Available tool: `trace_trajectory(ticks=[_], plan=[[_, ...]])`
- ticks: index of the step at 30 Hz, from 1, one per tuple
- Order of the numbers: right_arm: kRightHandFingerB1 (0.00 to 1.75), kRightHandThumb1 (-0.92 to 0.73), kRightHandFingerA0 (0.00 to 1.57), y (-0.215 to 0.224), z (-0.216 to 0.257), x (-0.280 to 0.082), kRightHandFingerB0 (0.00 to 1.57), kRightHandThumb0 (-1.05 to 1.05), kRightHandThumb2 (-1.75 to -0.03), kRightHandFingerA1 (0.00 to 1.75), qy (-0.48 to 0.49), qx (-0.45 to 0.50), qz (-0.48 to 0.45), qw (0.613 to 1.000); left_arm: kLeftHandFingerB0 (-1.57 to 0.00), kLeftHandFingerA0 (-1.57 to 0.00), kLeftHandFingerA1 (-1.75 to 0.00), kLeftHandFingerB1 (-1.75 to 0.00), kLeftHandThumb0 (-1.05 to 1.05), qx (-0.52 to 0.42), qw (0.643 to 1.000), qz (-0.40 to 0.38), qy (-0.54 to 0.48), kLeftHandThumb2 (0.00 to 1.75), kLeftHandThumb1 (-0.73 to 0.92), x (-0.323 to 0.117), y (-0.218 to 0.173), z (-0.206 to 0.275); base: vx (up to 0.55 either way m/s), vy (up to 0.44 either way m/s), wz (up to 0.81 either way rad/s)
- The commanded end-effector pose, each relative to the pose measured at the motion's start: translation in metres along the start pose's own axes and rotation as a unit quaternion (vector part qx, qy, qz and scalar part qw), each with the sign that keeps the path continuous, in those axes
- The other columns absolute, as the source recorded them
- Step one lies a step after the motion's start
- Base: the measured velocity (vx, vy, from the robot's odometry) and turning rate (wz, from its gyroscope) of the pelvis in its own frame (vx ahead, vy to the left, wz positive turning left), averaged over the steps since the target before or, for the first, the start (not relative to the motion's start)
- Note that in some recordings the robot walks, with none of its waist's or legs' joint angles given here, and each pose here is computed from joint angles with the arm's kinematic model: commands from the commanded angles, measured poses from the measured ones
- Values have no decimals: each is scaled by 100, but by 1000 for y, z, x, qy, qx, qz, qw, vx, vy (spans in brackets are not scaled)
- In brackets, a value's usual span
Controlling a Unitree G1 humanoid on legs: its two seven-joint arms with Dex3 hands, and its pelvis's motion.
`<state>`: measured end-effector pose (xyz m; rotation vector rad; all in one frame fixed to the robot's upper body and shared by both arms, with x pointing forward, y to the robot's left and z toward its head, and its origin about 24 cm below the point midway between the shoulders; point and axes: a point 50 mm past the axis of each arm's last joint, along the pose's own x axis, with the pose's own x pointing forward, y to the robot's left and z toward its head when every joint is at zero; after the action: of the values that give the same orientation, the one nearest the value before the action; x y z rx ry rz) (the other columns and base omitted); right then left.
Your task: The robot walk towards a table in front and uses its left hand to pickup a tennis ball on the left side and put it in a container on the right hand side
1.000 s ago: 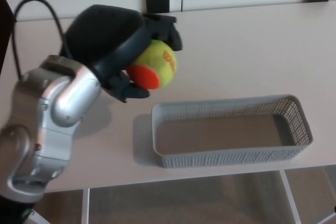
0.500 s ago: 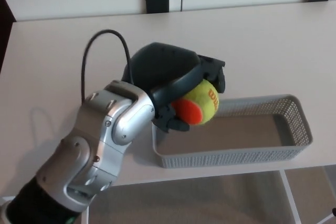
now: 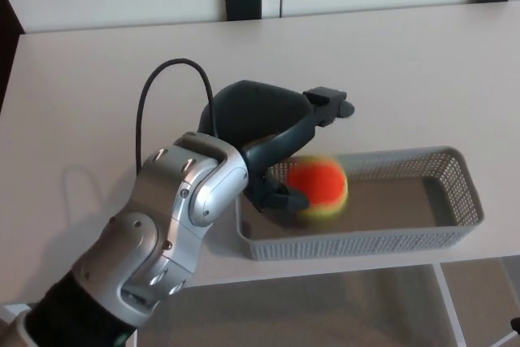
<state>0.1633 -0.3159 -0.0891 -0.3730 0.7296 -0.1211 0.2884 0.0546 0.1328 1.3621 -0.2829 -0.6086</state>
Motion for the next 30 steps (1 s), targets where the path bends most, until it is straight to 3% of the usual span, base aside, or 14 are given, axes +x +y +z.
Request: trace_trajectory(ticks=[1,5,6,13,16,19,22,26,27,28,30], plan=[[44,-51,83,-8,0,-1,63,-33,-56,51,2,-8,-8,1000,0,0,-13,-9,-93,8,999,-23,29,79,48,-4,-2,-10,0,0,0],[43,-51,83,-8,0,-1,63,-32,-55,50,2,-9,-9,1000,0,0,-15,-13,-93,3,999,-21,31,74,47,-4,0,-13,0,0,0],[44,-50,85,-8,1,-1,64,-31,-56,51,1,-9,-10,1000,0,0,-6,-5,-84,0,999,-21,33,90,46,-4,1,-14,0,0,0],[44,-50,83,-7,4,1,63,-31,-55,51,-2,-10,-9,1000,0,0,-2,-3,-86,-7,999,-27,33,90,46,-6,8,-17,0,0,0],[44,-50,81,-3,1,0,62,-32,-55,50,-4,-15,-2,1000,0,0,-10,-9,-81,-33,998,44,-12,90,43,-38,31,-10,0,0,0],[44,-50,81,-3,1,0,62,-32,-55,50,-4,-16,-1,1000,0,0,-10,-9,-81,-35,998,50,-15,90,43,-42,33,-10,0,0,0],[44,-50,82,-3,-7,-4,63,-32,-55,51,7,-25,2,1000,-11,-4,-19,-14,-79,-121,975,168,-81,87,48,-118,78,-8,0,0,0],[44,-50,82,-3,-8,-4,63,-32,-55,51,8,-24,2,1000,-11,-4,-19,-14,-79,-131,972,173,-89,87,48,-125,80,-8,0,0,0],[54,-43,76,-5,-11,-6,57,-40,-72,61,15,-27,7,999,-8,0,-30,-27,-82,-193,951,238,-37,60,50,-186,86,-34,0,0,0],[54,-43,73,-5,-14,-7,57,-39,-72,60,18,-26,9,999,-10,-2,-29,-22,-70,-206,941,270,-1,83,42,-221,85,-42,0,0,0],[54,-43,73,-5,-15,-7,57,-39,-72,60,19,-21,10,1000,-10,-2,-29,-22,-70,-210,935,284,15,83,42,-235,84,-48,0,0,0]])
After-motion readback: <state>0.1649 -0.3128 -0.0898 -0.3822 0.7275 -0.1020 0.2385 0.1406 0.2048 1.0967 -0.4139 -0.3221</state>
